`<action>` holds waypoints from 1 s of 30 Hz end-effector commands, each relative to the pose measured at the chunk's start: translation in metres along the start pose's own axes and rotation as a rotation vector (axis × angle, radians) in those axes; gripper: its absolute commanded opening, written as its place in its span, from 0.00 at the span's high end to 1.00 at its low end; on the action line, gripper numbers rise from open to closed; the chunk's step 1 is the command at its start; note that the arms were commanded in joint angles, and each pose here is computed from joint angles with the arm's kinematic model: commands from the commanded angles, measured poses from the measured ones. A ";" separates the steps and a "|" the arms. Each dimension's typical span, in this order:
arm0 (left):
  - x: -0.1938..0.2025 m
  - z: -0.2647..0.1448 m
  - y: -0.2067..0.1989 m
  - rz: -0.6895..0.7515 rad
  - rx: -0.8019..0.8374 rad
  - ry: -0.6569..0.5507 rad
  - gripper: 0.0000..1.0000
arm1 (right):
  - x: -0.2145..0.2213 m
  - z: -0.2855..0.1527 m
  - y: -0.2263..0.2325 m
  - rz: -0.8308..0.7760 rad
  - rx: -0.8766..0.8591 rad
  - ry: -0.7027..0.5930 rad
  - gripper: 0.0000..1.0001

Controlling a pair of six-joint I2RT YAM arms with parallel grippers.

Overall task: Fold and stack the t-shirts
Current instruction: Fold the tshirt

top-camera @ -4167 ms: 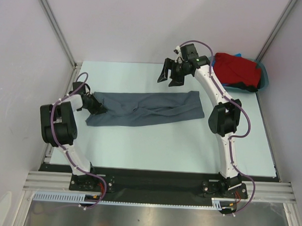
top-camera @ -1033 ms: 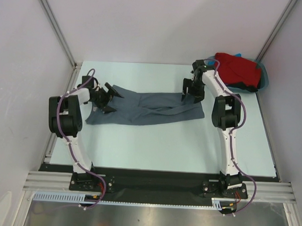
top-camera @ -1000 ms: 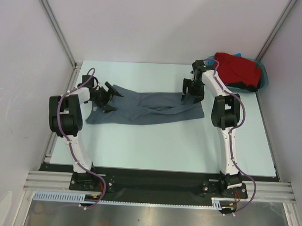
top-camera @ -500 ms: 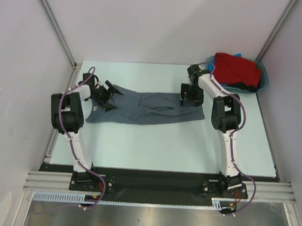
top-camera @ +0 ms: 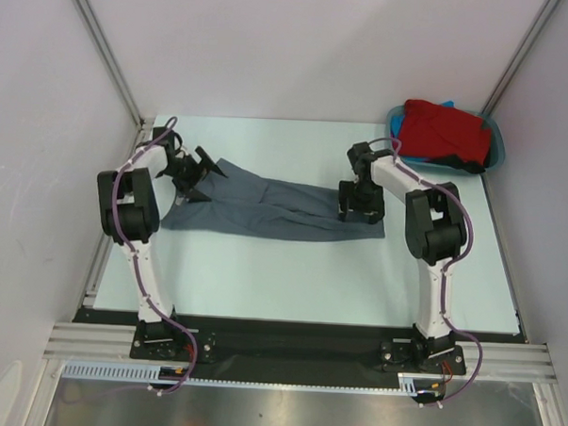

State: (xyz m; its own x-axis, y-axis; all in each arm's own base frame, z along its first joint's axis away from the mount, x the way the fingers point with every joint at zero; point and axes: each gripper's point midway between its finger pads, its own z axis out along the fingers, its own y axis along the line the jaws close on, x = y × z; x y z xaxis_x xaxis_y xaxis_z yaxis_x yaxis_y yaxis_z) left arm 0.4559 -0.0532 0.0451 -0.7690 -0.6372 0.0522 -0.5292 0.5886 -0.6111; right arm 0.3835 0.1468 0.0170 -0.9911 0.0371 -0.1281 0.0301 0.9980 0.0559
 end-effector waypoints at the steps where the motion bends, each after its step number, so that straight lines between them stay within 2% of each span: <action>1: -0.026 -0.001 0.019 0.070 -0.114 -0.019 0.00 | 0.094 0.006 -0.001 -0.014 0.042 0.314 0.18; 3: -0.041 -0.004 0.003 0.104 -0.087 -0.047 0.00 | 0.115 0.001 0.004 -0.035 0.034 0.362 0.18; 8: -0.051 0.017 -0.008 0.107 -0.055 0.007 0.00 | 0.153 -0.016 0.030 -0.152 0.027 0.401 0.18; 9: -0.054 0.017 -0.024 0.134 -0.023 0.007 0.00 | 0.159 -0.019 0.033 -0.165 0.026 0.413 0.17; 17: -0.033 0.064 -0.060 0.205 0.039 0.086 0.00 | 0.198 -0.050 0.076 -0.347 -0.013 0.479 0.17; 19: -0.022 0.081 -0.072 0.211 0.086 0.126 0.00 | 0.201 -0.060 0.086 -0.393 -0.025 0.475 0.16; 24: 0.027 0.113 -0.131 0.321 0.204 0.215 0.00 | 0.210 -0.075 0.110 -0.496 -0.044 0.478 0.16; 26: 0.042 0.121 -0.140 0.334 0.243 0.256 0.00 | 0.197 -0.080 0.118 -0.505 -0.042 0.400 0.16; 29: 0.064 0.129 -0.153 0.361 0.286 0.298 0.00 | 0.184 -0.090 0.129 -0.492 -0.070 0.354 0.15; 30: 0.071 0.130 -0.159 0.371 0.297 0.306 0.00 | 0.178 -0.092 0.124 -0.495 -0.032 0.330 0.15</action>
State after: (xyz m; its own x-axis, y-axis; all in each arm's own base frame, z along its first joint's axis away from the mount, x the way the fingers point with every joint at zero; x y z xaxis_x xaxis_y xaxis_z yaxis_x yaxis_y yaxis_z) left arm 0.5495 -0.2093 0.0546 -0.9516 -0.3024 -0.0549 -0.1454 0.6005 -0.7863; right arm 0.1912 0.2828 0.0735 -0.8656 -0.4697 0.1734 -0.4464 0.8808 0.1578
